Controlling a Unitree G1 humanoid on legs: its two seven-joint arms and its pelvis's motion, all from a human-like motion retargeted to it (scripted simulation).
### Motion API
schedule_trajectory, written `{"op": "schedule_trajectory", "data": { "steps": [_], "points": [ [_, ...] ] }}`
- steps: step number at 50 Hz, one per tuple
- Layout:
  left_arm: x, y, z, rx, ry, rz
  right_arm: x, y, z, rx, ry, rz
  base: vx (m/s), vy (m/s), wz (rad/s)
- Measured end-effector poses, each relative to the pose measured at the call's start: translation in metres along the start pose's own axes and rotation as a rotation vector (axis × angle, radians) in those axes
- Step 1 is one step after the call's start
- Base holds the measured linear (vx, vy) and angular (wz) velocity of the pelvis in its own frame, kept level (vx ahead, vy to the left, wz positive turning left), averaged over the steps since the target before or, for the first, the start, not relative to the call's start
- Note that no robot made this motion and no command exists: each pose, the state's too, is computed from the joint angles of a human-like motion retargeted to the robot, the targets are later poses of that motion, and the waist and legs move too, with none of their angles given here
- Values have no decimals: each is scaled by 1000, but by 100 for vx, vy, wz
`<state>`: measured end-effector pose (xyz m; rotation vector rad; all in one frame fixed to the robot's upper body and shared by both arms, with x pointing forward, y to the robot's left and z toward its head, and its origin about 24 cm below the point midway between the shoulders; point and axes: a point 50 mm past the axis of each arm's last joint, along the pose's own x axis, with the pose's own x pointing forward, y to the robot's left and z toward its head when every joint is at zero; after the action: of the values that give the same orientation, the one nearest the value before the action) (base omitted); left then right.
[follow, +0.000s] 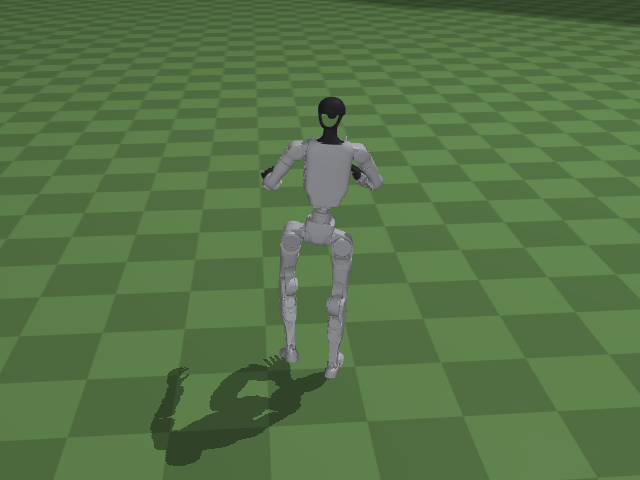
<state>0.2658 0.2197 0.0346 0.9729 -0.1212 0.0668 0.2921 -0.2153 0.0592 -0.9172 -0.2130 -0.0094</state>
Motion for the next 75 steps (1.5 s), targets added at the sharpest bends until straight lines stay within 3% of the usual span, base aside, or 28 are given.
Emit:
{"op": "schedule_trajectory", "data": {
  "steps": [14,28,45,61,75],
  "points": [
    [4,4,0,8,-10,15,8,-1,2,-9,-1,-29,58,8,-53],
    [4,19,-20,149,41,26,-24,33,-2,111,38,109,70,21,7],
    [58,20,55,29,-169,118,-27,-6,-32,56,153,12,54,3,99],
    [12,-11,20,-10,-52,-9,-29,-8,-29,-21,100,60,65,-16,15],
    [5,3,2,-16,19,23,11,-2,2,8,12,-1,51,-10,-87]
  ]
}}
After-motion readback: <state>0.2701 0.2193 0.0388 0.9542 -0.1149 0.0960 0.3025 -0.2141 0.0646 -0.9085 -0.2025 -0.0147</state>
